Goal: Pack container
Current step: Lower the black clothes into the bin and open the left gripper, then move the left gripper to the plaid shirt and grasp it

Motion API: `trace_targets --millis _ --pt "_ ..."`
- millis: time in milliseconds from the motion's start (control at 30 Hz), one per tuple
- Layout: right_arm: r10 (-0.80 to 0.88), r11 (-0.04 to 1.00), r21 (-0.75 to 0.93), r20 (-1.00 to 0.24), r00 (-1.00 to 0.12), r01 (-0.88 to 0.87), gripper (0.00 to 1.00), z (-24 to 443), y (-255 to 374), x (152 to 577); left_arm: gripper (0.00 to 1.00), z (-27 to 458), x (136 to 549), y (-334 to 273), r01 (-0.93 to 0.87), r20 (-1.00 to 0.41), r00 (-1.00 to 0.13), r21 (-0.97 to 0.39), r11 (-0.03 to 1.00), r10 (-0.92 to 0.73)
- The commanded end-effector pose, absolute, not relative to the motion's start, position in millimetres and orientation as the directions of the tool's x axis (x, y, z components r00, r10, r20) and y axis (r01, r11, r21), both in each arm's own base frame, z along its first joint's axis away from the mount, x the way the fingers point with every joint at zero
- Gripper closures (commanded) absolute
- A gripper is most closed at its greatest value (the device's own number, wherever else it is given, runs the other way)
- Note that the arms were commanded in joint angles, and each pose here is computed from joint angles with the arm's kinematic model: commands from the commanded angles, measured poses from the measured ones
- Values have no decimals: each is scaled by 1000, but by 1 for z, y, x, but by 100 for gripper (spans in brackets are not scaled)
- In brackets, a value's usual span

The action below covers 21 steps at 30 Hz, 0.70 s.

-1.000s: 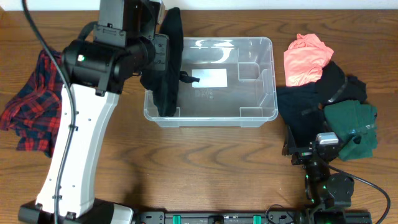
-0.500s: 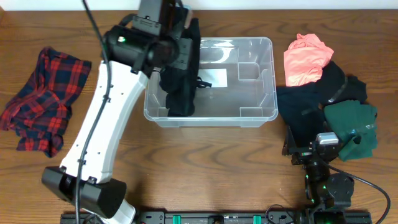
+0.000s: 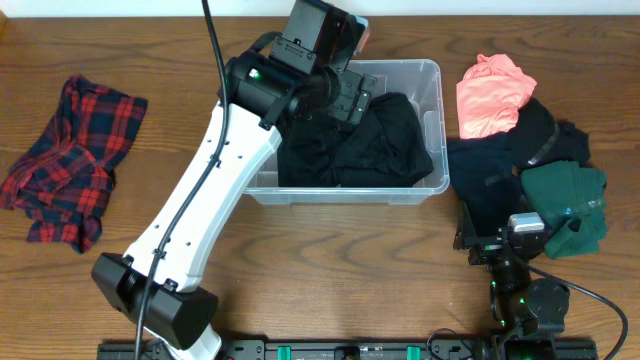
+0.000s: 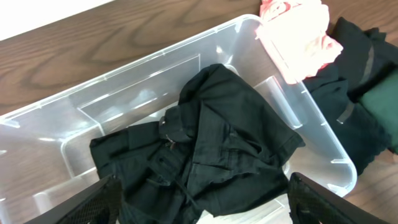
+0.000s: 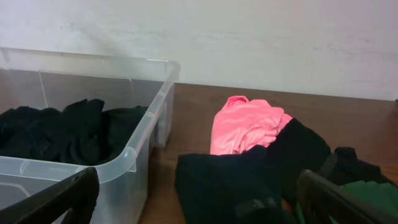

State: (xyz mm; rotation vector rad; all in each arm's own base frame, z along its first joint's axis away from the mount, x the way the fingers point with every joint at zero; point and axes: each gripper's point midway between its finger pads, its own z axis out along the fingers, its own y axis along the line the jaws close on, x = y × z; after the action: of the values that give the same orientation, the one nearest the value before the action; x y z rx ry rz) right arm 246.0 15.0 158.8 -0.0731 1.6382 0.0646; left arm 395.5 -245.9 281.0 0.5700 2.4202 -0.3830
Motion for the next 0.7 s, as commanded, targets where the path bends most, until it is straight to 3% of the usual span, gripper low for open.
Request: trace_targets --millis 0,400,667 --pt "-1 997 5 -998 -70 -73 1 158 12 246 14 301 401 -231 465 -661 -697 -123 877 277" --pt "-1 997 5 -998 -70 -73 1 158 12 246 14 346 413 -126 263 -722 -686 -122 957 96" --pt "-1 997 5 -998 -70 -73 1 158 12 246 14 347 398 -1 -56 -682 -727 -66 996 -86"
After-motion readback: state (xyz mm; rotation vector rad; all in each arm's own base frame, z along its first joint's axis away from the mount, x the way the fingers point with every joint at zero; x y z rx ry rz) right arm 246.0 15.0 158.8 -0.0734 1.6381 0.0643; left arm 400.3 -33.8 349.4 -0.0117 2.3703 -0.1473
